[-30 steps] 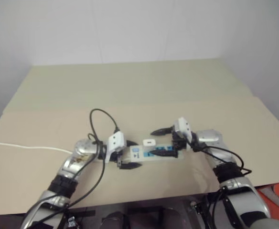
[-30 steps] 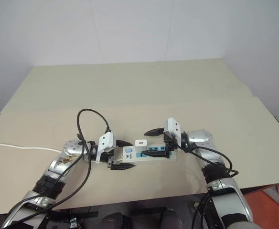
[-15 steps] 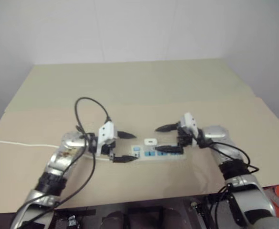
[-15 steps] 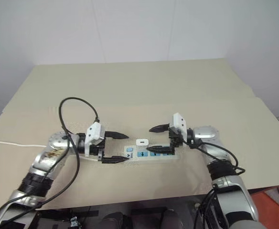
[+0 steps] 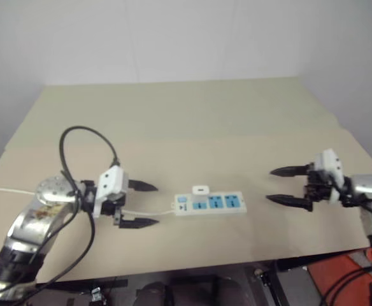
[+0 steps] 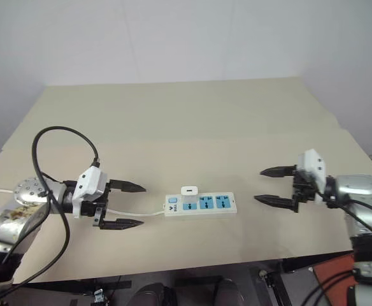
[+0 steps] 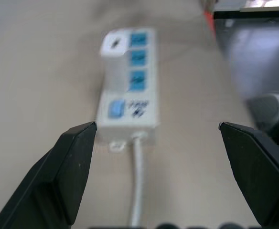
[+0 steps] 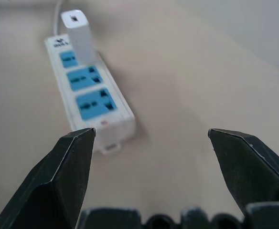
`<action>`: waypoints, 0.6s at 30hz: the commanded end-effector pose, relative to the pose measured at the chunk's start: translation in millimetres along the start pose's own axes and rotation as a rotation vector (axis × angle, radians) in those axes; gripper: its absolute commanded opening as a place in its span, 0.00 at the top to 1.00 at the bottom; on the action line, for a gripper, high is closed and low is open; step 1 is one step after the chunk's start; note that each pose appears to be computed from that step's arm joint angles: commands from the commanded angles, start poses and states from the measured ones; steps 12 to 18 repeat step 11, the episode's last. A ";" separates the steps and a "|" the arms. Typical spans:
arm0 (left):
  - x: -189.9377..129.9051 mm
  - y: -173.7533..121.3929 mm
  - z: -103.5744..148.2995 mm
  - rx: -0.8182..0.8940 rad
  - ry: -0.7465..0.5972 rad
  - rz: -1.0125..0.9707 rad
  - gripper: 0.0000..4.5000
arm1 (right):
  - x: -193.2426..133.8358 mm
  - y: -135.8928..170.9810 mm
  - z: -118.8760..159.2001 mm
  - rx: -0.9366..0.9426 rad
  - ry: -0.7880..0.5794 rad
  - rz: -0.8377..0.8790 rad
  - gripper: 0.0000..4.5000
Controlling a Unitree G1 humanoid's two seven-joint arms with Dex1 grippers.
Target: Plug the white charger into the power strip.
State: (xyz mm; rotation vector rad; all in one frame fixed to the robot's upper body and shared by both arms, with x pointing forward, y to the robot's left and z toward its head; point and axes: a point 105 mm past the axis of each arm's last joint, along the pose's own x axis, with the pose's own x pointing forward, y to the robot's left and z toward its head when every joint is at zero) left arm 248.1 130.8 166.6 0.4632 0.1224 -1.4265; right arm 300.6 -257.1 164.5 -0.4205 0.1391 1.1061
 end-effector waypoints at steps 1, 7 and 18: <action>-8.2 4.8 11.1 0.009 0.010 0.036 0.01 | -28.3 -6.5 -6.0 -0.012 0.047 -0.083 0.00; -15.7 10.6 0.1 -0.024 0.024 0.024 0.01 | -37.4 -8.4 -13.8 -0.016 0.066 -0.149 0.00; -19.3 15.7 0.1 -0.020 0.019 0.026 0.01 | -35.1 -0.4 -8.8 -0.021 0.055 -0.133 0.00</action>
